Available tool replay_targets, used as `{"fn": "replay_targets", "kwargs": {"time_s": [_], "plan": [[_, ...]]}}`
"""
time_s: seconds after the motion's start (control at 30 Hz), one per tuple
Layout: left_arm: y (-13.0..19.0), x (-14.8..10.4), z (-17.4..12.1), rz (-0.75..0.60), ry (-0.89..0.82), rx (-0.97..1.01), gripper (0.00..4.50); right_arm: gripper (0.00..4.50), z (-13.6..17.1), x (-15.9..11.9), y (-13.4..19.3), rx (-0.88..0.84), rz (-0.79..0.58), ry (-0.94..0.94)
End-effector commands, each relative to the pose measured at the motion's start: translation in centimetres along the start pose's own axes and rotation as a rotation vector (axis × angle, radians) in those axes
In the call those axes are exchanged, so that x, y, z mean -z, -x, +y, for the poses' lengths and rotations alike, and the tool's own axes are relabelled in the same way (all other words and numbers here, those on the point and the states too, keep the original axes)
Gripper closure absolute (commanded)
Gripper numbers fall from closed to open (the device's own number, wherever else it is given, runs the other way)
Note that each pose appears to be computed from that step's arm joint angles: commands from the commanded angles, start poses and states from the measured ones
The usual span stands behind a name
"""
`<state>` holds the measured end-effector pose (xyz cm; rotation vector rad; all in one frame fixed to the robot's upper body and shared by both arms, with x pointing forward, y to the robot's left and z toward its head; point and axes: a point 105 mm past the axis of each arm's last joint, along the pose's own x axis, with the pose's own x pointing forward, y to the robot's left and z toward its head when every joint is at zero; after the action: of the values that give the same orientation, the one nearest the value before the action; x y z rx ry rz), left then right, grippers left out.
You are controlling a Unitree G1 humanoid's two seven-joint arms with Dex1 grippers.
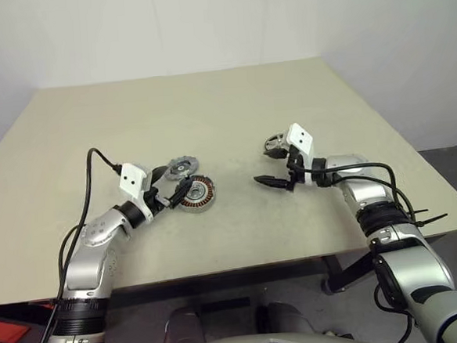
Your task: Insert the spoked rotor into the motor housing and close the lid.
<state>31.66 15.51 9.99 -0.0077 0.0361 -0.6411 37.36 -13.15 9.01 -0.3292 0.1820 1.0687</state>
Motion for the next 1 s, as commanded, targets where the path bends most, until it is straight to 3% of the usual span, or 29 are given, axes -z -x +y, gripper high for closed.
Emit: {"fn": "replay_targets", "kwargs": {"time_s": [0.03,0.23,0.37,0.47,0.67,1.0], "plan": [[-0.1,-1.1,-0.1,-0.025,-0.055,0.011,0.05,0.04,-0.8,-1.6,0.0,0.019,-0.029,0.057],[-0.1,-0.9,-0.4,0.018,-0.131,0.050,0.05,0.04,-0.7,-1.8,-0.7,0.017,-0.032,0.060],[0.2,-1.0,-0.1,0.091,-0.345,0.087,0.05,0.04,-0.8,-2.1,-0.9,0.021,-0.048,0.058],[0.7,-1.3,-0.8,0.173,-0.577,0.219,0.05,0.04,-0.6,-2.2,-1.3,0.011,-0.053,0.059],[1.2,-2.7,-0.7,0.277,-0.865,0.424,0.05,0.04,-0.9,-2.2,-1.3,0.019,-0.043,0.066],[-0.4,-2.9,0.6,0.417,-1.065,0.680,0.05,0.04,-2.0,-3.7,-0.7,0.053,-0.082,0.092]]}}
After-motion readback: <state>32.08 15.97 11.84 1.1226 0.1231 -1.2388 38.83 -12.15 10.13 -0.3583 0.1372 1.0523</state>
